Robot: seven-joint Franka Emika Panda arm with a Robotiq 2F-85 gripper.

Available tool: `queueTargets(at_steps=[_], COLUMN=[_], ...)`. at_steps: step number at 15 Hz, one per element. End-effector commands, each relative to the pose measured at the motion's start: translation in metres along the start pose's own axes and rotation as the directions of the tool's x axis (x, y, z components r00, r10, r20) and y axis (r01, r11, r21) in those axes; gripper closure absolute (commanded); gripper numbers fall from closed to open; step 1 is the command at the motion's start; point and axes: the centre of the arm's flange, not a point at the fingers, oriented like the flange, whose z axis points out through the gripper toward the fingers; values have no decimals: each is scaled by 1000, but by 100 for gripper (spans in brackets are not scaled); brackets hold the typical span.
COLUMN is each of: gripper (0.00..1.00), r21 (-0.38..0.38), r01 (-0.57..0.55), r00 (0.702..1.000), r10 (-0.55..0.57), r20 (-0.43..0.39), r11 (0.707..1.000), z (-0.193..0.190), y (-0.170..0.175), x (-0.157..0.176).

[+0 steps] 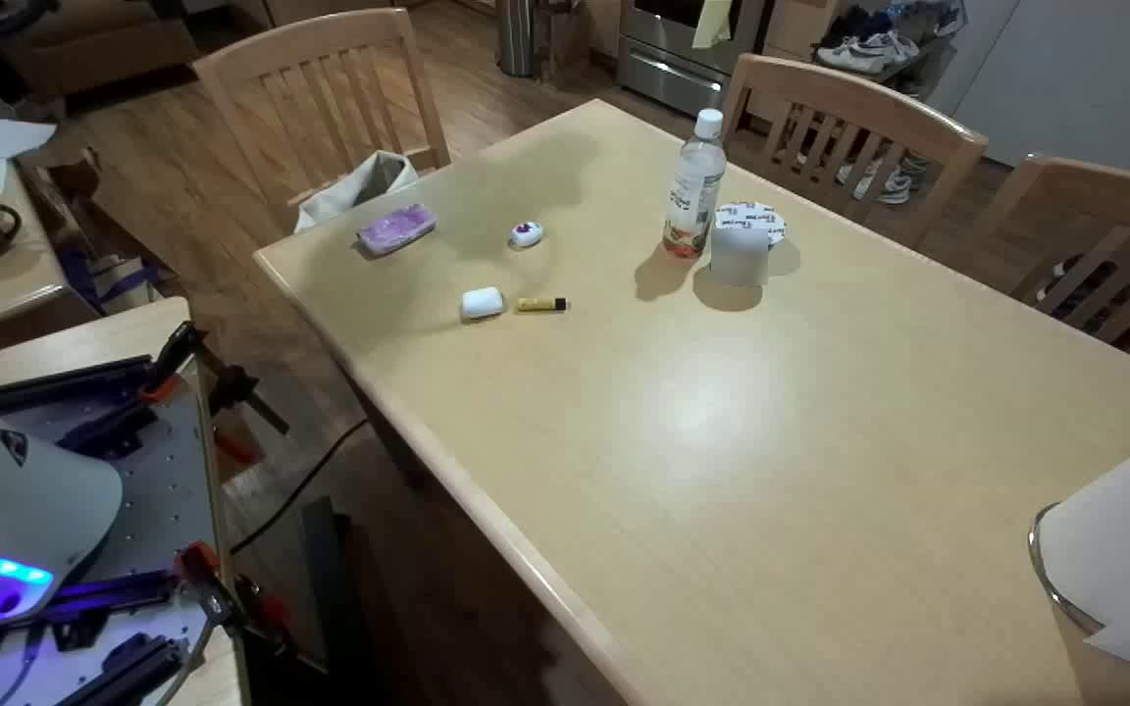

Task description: Move the purple pack slightly to the right

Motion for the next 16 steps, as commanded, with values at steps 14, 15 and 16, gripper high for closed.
queueTargets(at_steps=[14, 15, 16], gripper=[0, 0, 0], r21=[82, 88, 69], r01=[192, 207, 184], r00=[964, 962, 972], r10=[-172, -186, -171], r20=[-204, -200, -163], r11=[978, 974, 981], z=[116, 126, 131], y=[-31, -34, -30], x=[94, 98, 99])
